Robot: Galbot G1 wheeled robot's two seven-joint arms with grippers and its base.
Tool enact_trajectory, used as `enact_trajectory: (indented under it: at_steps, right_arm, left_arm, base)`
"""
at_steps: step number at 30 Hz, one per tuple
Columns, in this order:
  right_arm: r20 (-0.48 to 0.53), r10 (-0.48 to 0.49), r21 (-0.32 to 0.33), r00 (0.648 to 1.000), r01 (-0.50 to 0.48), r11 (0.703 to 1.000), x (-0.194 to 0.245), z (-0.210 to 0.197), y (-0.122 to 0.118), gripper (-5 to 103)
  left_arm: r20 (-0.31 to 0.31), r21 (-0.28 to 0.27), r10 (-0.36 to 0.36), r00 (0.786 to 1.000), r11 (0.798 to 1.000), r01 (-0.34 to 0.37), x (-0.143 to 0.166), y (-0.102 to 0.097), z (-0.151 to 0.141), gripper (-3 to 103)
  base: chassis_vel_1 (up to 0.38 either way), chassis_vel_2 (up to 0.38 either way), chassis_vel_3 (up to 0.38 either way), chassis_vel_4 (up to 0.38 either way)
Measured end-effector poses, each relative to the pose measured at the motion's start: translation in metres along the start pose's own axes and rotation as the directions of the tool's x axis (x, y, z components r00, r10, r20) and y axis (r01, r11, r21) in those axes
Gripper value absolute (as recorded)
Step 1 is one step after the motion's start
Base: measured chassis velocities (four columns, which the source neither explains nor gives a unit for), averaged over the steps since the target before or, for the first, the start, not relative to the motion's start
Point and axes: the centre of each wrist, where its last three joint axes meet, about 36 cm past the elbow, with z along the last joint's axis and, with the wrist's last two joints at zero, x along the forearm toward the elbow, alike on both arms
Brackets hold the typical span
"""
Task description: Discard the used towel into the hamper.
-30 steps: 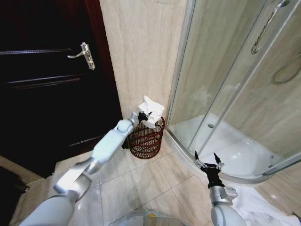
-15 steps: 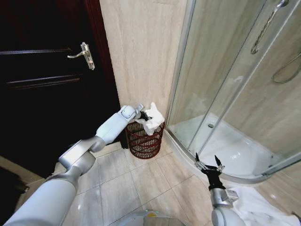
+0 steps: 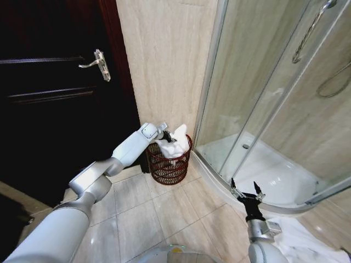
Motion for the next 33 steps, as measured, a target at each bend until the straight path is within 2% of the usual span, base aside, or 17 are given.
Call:
enact_trajectory:
  at_steps: [2,5,8,10,12,17,33]
  right_arm:
    - [0.000,0.001,-0.001,1.000,-0.001,1.000,0.0006,0.0005,-0.0008,100]
    - [0.001,0.004,-0.002,1.000,-0.004,1.000,0.0010,0.0004,-0.0022,100]
    - [-0.002,0.012,0.000,1.000,-0.012,1.000,0.0016,0.0017,-0.0051,100]
    - [-0.002,0.014,-0.001,1.000,-0.014,1.000,0.0017,0.0022,-0.0053,100]
    - [-0.004,0.015,-0.004,1.000,-0.016,1.000,0.0024,0.0029,-0.0057,100]
    - [-0.004,0.016,-0.004,1.000,-0.016,1.000,0.0031,0.0030,-0.0064,100]
    - [0.008,0.020,-0.004,1.000,-0.020,1.000,0.0062,-0.0010,-0.0084,100]
  left_arm:
    - [-0.001,0.000,0.003,1.000,1.000,-0.003,0.0006,0.0007,-0.0018,63]
    - [-0.001,0.001,0.004,1.000,1.000,-0.004,0.0008,0.0007,-0.0029,68]
    - [0.002,0.001,0.000,1.000,1.000,0.000,0.0019,0.0004,-0.0051,85]
    - [0.003,0.001,-0.001,1.000,1.000,0.001,0.0024,0.0004,-0.0052,85]
    - [0.005,0.001,-0.002,1.000,1.000,0.002,0.0036,0.0004,-0.0049,96]
    - [0.010,0.007,0.002,1.000,1.000,-0.002,0.0069,0.0016,-0.0064,100]
    - [0.000,0.017,0.008,1.000,1.000,-0.008,0.0076,0.0006,-0.0036,100]
  base:
    - [0.000,0.000,0.000,0.000]
    - [0.000,0.000,0.000,0.000]
    - [0.000,0.000,0.000,0.000]
    - [0.000,0.000,0.000,0.000]
    - [0.000,0.000,0.000,0.000]
    - [0.000,0.000,0.000,0.000]
    - [0.000,0.000,0.000,0.000]
